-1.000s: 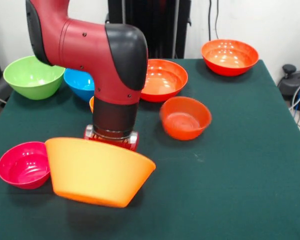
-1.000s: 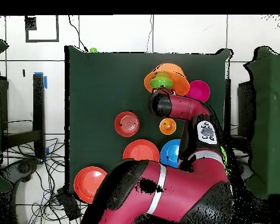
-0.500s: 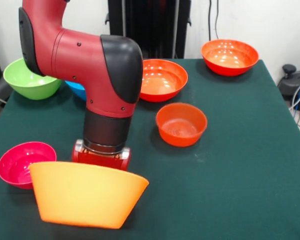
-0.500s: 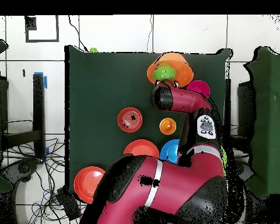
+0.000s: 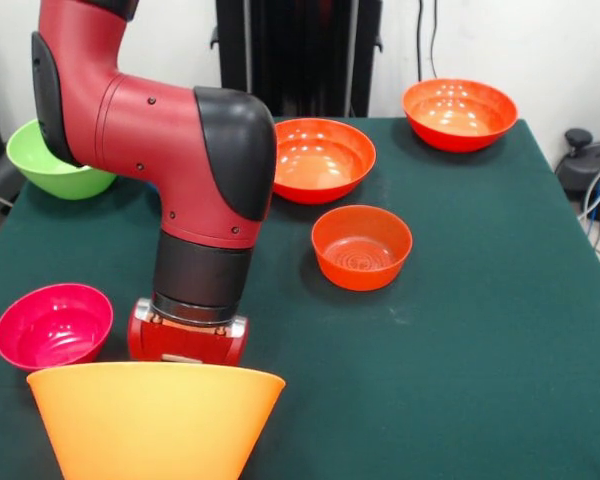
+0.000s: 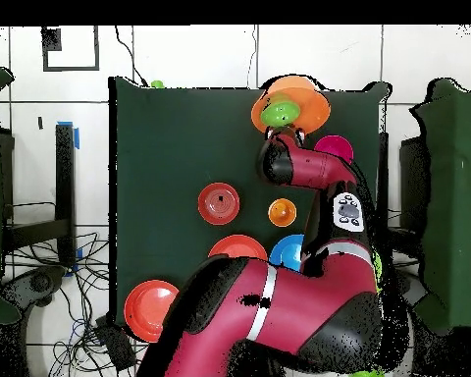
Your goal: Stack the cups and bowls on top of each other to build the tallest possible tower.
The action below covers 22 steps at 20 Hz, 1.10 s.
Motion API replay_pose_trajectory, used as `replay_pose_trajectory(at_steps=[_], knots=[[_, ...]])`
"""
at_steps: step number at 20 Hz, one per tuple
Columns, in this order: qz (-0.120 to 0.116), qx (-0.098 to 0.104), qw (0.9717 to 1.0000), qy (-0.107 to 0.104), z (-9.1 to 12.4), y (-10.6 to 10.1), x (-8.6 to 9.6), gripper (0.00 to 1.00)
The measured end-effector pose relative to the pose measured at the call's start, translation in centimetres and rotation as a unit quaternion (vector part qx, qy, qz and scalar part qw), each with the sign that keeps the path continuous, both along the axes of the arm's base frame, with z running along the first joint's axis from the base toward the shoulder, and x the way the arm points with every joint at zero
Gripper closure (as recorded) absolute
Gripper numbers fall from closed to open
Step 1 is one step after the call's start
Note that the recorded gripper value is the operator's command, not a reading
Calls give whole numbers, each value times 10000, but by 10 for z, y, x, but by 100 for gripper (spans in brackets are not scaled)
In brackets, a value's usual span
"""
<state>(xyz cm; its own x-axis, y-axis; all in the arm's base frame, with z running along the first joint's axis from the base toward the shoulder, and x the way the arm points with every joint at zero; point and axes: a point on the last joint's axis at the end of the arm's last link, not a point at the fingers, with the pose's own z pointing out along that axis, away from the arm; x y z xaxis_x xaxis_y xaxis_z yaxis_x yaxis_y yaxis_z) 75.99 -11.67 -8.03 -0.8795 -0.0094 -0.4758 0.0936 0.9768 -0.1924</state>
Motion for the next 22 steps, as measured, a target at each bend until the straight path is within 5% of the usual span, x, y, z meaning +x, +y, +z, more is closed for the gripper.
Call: replay_pose_trajectory(at_steps=[18,22], knots=[[1,-17,10000,-9,0,0,0,100],[-13,-67,9999,118,1,3,-2,100]])
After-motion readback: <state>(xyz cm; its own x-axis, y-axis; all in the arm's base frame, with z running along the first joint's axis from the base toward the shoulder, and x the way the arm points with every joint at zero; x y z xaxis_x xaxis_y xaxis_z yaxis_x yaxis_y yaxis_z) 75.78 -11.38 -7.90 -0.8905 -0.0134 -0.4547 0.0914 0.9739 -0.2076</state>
